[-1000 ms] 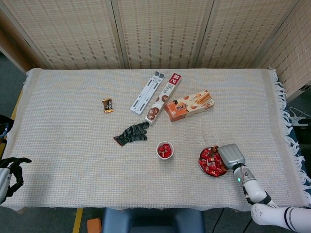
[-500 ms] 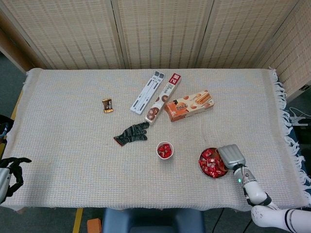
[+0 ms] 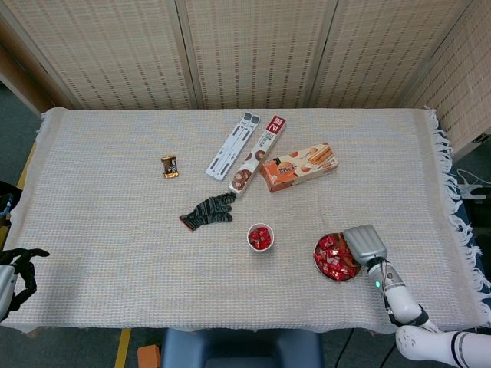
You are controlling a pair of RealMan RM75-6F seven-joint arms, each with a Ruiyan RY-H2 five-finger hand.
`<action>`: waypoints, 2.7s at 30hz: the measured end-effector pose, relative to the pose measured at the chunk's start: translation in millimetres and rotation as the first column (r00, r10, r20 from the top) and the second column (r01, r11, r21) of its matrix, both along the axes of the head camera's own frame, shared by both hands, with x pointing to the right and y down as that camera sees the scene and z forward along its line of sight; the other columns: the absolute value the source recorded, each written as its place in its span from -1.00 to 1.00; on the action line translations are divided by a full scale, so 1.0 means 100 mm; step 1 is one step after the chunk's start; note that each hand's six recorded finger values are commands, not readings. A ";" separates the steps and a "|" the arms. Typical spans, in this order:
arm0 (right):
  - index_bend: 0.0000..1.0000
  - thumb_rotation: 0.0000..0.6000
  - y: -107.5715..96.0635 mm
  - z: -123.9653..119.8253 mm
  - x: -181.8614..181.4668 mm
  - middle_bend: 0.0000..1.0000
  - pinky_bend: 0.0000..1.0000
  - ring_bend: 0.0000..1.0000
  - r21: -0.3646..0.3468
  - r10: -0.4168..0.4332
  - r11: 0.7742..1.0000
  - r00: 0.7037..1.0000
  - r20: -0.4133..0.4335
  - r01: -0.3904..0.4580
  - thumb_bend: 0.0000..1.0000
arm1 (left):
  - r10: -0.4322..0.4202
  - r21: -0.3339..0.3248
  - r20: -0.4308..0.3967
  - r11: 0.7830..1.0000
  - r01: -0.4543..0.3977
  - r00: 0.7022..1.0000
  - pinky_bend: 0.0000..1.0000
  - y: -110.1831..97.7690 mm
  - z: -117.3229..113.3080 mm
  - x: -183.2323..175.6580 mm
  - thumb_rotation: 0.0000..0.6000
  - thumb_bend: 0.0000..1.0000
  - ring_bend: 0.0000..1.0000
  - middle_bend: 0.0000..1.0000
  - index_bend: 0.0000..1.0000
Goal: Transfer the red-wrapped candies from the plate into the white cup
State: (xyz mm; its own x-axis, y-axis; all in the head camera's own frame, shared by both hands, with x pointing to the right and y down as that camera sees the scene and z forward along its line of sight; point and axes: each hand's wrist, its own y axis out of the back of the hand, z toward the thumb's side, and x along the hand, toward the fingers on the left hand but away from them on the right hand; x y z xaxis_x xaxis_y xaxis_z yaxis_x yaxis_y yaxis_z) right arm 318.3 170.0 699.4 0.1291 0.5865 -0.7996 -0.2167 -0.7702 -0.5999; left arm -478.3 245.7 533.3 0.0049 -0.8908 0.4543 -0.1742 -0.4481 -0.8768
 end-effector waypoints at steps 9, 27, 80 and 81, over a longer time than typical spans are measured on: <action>0.29 1.00 -0.15 -0.43 -0.45 0.63 0.97 0.54 0.058 -0.024 0.998 0.994 0.108 0.018 -0.48 | 0.005 0.002 0.005 1.000 -0.005 1.000 -0.45 0.00 0.00 0.01 1.00 -0.16 -0.45 -0.51 -0.31; 0.29 1.00 -0.45 -0.45 -1.61 0.63 0.97 0.54 0.109 -0.122 0.990 0.945 0.305 0.093 -0.47 | 0.003 0.007 -0.005 1.000 -0.003 1.000 -0.45 0.00 -0.02 0.00 1.00 -0.17 -0.45 -0.51 -0.31; -0.02 1.00 -0.49 -0.15 -2.01 0.63 0.97 0.54 0.081 -0.095 0.995 0.884 0.458 0.065 -0.83 | -0.002 0.015 0.003 1.000 0.002 1.000 -0.45 0.00 -0.02 -0.01 1.00 -0.17 -0.45 -0.51 -0.31; -0.03 1.00 -0.49 -0.14 -2.01 0.63 0.97 0.54 0.079 -0.095 0.995 0.883 0.460 0.066 -0.83 | -0.002 0.015 0.003 1.000 0.002 1.000 -0.45 0.00 -0.02 -0.01 1.00 -0.17 -0.45 -0.51 -0.31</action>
State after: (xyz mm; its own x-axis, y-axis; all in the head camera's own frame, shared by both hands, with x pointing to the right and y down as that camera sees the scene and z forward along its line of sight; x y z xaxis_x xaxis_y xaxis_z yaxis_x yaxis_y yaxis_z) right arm 117.1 120.9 685.0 0.5242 0.6027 -0.6017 0.0370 -0.7220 -0.6909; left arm -479.7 245.3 530.8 0.0017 -0.8977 0.4405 -0.1721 -0.4342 -0.8842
